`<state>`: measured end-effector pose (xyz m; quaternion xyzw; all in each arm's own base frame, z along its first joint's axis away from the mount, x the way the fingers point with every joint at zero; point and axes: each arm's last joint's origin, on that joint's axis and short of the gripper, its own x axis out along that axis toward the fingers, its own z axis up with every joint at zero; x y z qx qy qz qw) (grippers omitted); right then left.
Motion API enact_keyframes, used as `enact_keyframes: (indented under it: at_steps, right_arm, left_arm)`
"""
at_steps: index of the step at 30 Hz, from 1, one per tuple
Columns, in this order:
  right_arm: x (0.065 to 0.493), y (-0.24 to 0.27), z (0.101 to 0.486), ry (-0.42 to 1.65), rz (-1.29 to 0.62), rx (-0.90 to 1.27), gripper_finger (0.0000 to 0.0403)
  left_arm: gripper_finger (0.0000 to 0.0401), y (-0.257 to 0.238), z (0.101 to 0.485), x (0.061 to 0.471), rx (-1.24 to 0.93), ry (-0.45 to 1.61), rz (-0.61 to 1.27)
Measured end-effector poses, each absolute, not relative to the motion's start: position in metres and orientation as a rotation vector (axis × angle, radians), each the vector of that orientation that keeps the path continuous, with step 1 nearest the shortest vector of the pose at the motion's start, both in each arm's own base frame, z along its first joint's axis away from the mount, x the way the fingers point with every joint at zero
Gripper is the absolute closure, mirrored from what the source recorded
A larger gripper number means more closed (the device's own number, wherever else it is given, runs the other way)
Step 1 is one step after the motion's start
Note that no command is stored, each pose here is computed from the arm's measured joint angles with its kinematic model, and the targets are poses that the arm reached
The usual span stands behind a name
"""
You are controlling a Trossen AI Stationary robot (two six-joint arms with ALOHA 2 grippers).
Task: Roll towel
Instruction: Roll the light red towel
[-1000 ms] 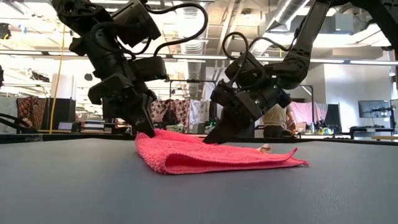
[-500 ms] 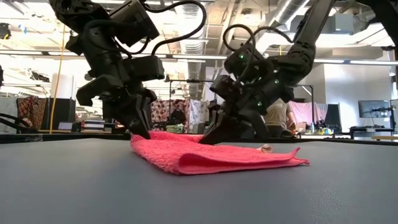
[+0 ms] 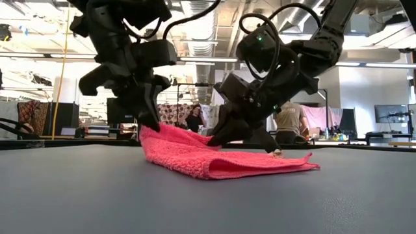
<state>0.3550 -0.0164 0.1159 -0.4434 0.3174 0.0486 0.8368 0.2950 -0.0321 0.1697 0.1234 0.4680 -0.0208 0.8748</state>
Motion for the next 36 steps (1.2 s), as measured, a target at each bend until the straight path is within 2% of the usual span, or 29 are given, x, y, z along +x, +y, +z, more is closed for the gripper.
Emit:
enact_keyframes:
  at_steps: [7,15,24,31,36]
  right_arm:
    - [0.354,-0.017,0.115,0.671,0.101,-0.962,0.0382]
    - [0.348,-0.015,0.11,0.669,0.111,-0.967,0.0382]
    - [0.349,-0.008,0.111,0.652,0.185,-1.171,0.0382]
    - [0.348,-0.01,0.11,0.662,0.206,-1.264,0.0382]
    - [0.347,-0.01,0.109,0.687,0.228,-1.308,0.0382]
  left_arm:
    - [0.0401,-0.048,0.151,0.297,0.253,1.036,-0.057]
    - [0.0401,-0.056,0.156,0.296,0.318,1.074,-0.025]
    - [0.0401,-0.048,0.17,0.3,0.471,1.146,-0.03]
    - [0.0401,-0.058,0.14,0.304,0.553,1.255,-0.081]
    - [0.0401,-0.075,0.142,0.31,0.725,1.242,-0.039]
